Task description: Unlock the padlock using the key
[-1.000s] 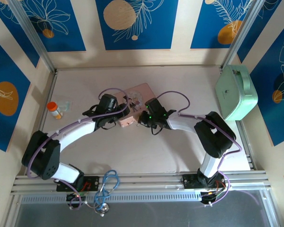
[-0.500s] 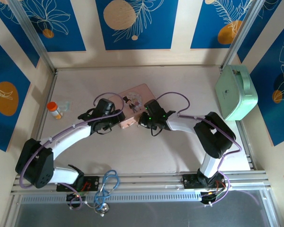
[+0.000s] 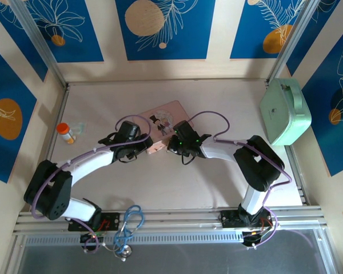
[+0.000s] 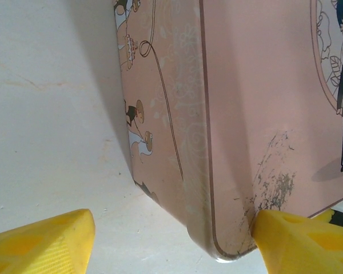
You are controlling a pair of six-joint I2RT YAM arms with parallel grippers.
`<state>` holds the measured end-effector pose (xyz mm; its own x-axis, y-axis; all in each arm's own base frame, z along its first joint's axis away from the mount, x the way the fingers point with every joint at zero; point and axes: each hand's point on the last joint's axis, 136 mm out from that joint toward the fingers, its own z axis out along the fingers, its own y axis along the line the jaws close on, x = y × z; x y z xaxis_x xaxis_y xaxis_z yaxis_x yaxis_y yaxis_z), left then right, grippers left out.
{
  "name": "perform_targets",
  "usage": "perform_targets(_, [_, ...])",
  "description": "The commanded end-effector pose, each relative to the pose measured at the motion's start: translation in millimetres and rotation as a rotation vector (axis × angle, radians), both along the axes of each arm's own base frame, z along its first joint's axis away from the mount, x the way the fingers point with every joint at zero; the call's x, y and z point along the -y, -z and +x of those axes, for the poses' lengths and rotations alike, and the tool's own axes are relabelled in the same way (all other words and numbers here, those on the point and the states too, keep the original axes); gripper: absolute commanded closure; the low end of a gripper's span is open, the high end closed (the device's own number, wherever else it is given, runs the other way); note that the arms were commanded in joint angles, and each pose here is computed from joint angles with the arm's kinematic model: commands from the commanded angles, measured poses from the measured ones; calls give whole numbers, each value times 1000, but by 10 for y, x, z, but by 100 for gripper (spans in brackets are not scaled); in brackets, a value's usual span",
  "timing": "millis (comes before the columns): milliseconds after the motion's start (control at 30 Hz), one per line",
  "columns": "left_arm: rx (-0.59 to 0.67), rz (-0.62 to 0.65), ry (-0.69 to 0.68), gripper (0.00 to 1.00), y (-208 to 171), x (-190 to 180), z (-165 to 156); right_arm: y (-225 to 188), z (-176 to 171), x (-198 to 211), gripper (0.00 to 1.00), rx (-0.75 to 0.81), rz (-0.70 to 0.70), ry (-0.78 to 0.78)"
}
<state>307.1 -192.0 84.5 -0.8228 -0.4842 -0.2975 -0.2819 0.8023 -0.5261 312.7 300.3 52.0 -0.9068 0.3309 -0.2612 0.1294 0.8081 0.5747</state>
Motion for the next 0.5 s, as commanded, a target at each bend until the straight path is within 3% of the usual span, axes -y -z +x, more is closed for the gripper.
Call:
perform_targets(0, [-43,23,-25,29,191,-62,9,-55,-118,-118,94,-12,22,-49])
perform_targets(233, [-149,48,-74,36,473,-228,-167,-70,49,217,93,18,36,29])
perform_targets(367, [-198,38,-99,39,622,-350,-290,-243,272,409,91,127,201,55])
perform_targets(467, [-214,26,-107,41,687,-391,-349,-351,405,519,91,178,246,72])
